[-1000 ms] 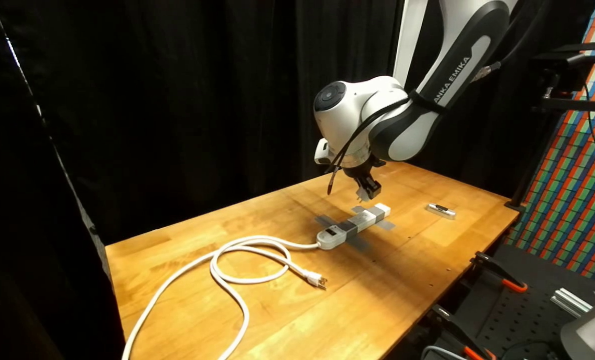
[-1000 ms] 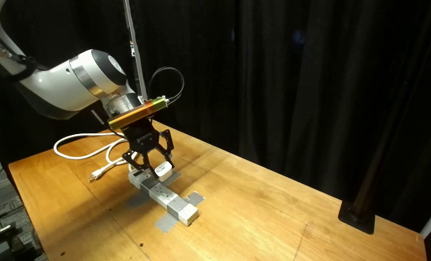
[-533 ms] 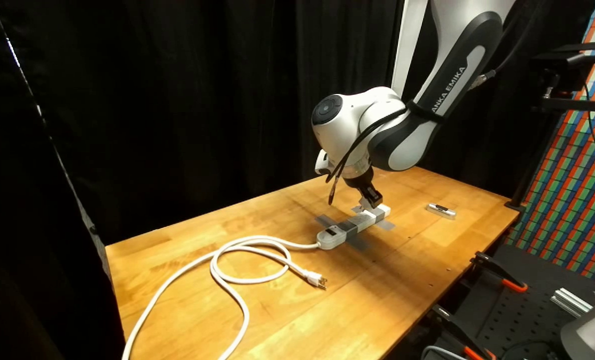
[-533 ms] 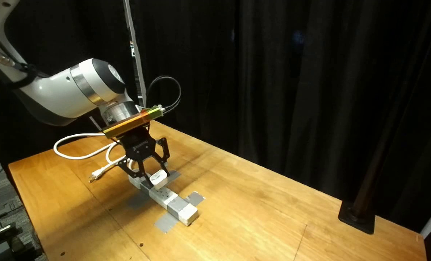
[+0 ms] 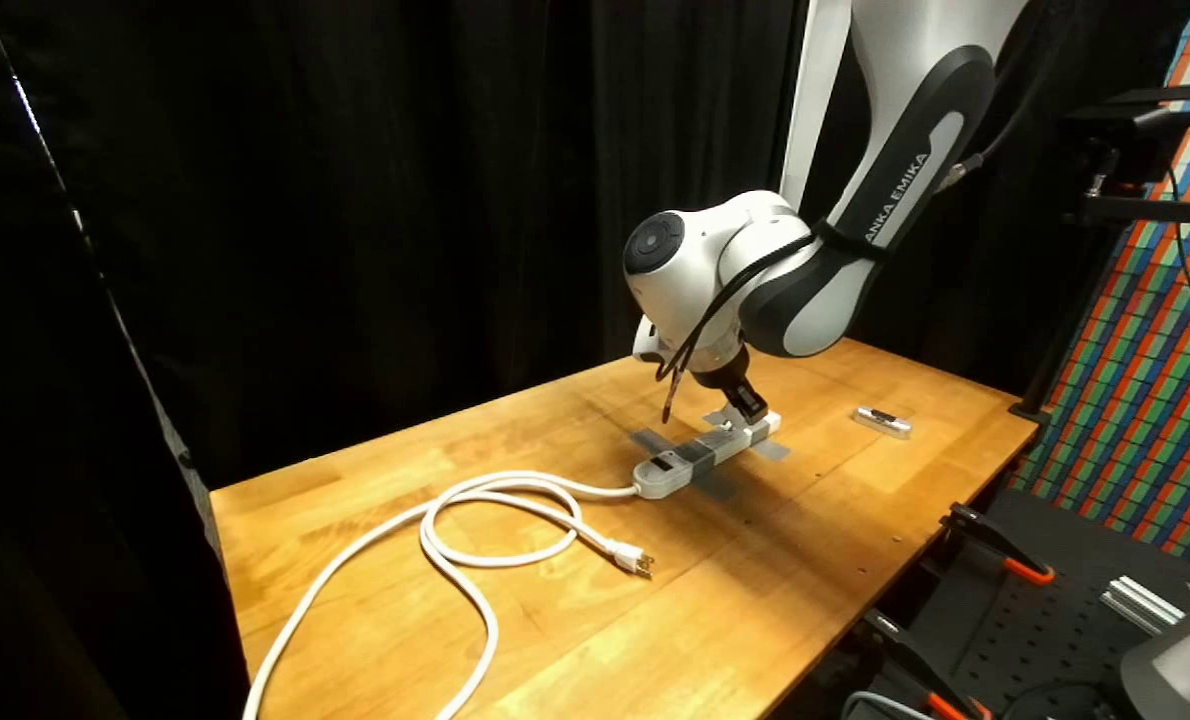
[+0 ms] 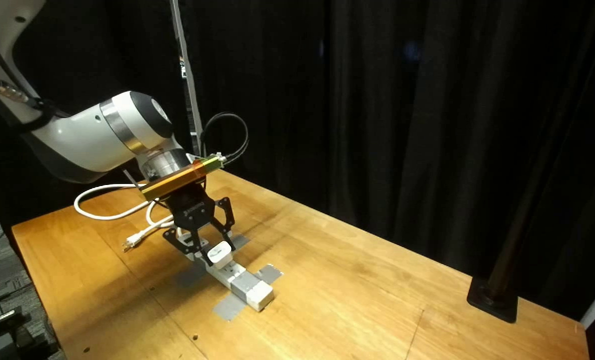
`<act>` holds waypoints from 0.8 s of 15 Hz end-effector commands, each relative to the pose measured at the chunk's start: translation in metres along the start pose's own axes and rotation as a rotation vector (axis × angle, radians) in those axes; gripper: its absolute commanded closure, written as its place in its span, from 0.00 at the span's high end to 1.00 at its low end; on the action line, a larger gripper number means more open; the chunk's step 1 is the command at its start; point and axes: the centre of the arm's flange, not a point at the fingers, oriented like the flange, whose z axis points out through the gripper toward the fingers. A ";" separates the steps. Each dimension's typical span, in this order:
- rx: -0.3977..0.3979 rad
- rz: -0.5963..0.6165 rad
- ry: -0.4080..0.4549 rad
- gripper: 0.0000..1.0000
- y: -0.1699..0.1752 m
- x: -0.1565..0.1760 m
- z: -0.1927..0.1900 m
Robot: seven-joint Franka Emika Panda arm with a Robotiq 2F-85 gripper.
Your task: Plug the adapter into the extension cord
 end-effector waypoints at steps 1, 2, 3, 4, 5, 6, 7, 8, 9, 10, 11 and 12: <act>-0.038 0.002 -0.057 0.23 0.005 0.002 0.000; -0.042 0.002 -0.066 0.23 0.006 0.002 0.001; -0.043 -0.002 -0.077 0.23 0.007 0.002 0.001; -0.044 -0.004 -0.084 0.23 0.007 0.002 0.002; -0.043 -0.005 -0.089 0.23 0.008 0.003 0.001; -0.042 -0.003 -0.089 0.23 0.008 0.004 0.001; -0.042 -0.002 -0.089 0.23 0.009 0.005 0.001; -0.042 -0.001 -0.088 0.23 0.009 0.008 0.002; -0.042 -0.003 -0.085 0.23 0.009 0.010 0.002; -0.040 -0.003 -0.083 0.23 0.009 0.012 0.002; -0.040 -0.002 -0.078 0.23 0.009 0.014 0.002; -0.040 -0.004 -0.077 0.23 0.008 0.015 0.002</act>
